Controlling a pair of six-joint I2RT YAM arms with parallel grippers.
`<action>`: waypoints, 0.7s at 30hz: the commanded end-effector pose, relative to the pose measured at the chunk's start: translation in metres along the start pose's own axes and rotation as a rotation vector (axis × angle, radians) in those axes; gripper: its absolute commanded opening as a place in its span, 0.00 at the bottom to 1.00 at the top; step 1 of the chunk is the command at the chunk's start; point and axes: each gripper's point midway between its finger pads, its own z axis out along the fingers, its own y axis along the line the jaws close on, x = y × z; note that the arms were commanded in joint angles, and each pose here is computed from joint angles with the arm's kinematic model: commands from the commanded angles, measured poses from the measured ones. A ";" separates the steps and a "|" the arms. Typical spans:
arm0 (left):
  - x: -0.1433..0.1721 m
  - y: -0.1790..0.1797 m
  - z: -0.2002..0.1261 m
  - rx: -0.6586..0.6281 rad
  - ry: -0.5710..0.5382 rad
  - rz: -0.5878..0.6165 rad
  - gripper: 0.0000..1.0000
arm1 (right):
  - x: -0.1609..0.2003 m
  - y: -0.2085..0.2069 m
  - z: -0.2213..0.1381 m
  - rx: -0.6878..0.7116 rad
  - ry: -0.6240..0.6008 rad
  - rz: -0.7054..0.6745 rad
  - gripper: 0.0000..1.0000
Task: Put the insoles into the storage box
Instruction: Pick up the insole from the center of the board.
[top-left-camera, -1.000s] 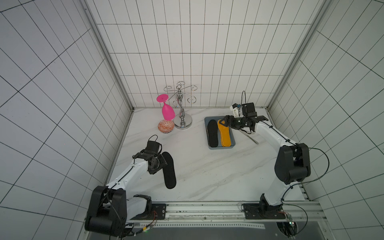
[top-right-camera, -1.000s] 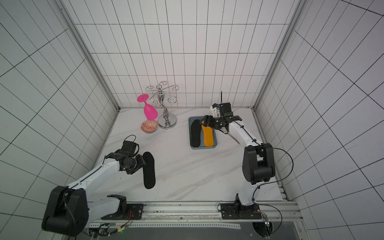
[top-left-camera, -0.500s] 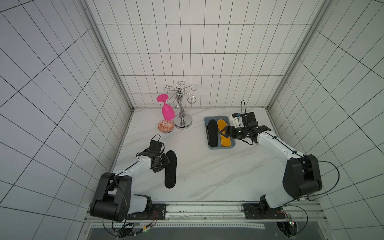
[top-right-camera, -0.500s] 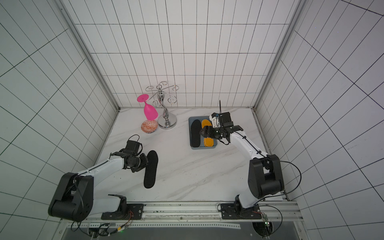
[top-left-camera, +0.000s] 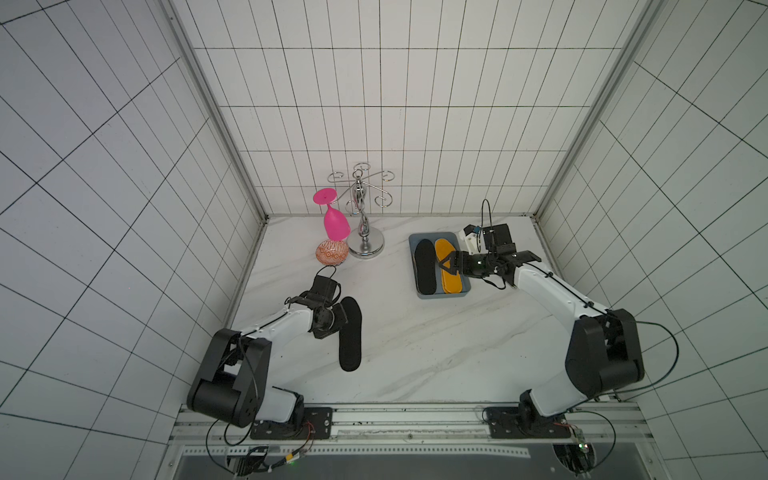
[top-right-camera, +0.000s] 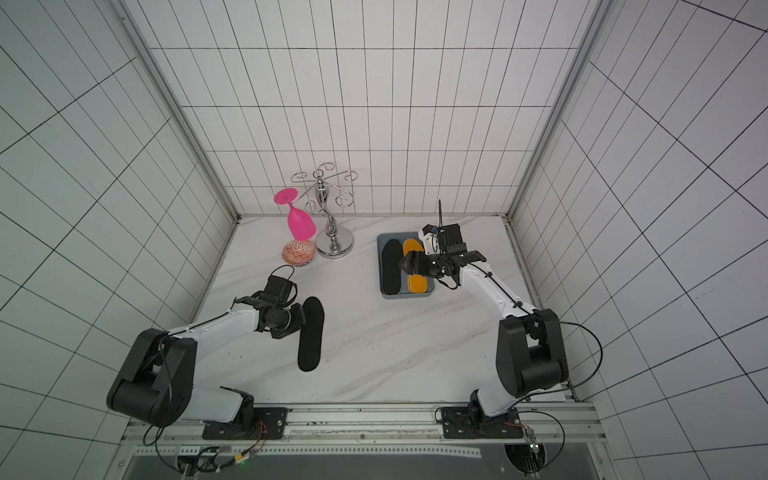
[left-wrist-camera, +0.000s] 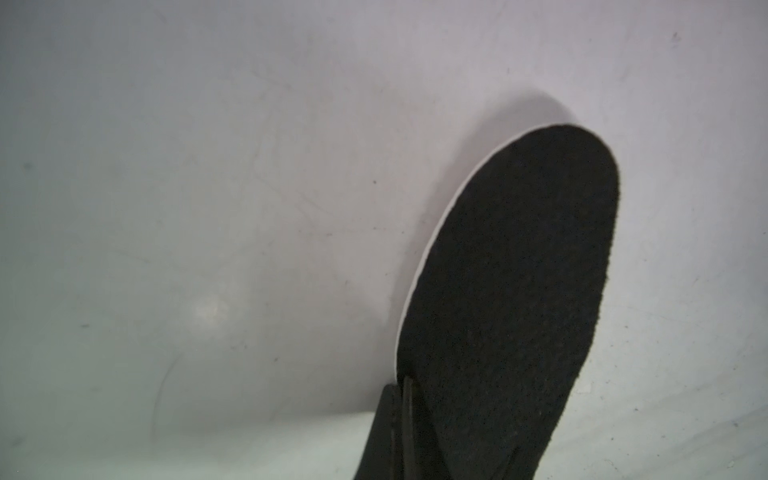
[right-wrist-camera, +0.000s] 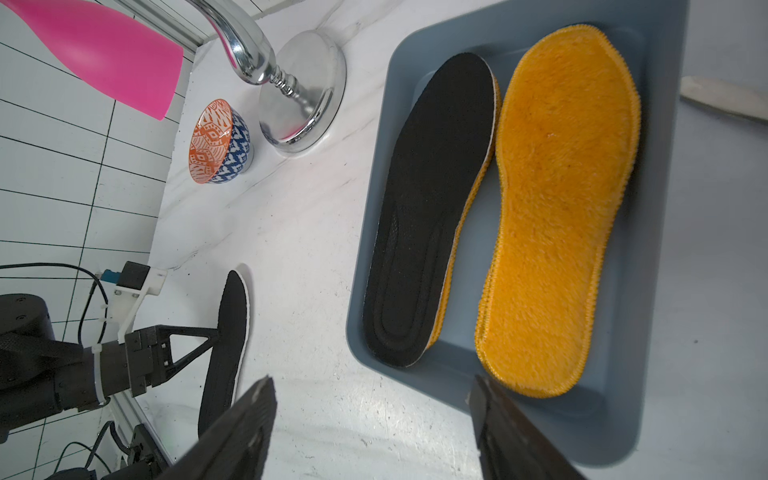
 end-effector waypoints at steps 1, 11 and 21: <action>0.010 0.006 -0.013 -0.038 0.034 0.040 0.00 | 0.006 0.006 -0.004 -0.014 -0.001 -0.012 0.76; -0.011 -0.043 -0.055 0.183 -0.053 0.051 0.00 | 0.012 0.028 0.001 -0.128 -0.005 0.050 0.76; -0.028 -0.090 -0.100 0.417 -0.136 0.012 0.00 | 0.029 0.058 0.003 -0.216 0.033 0.053 0.76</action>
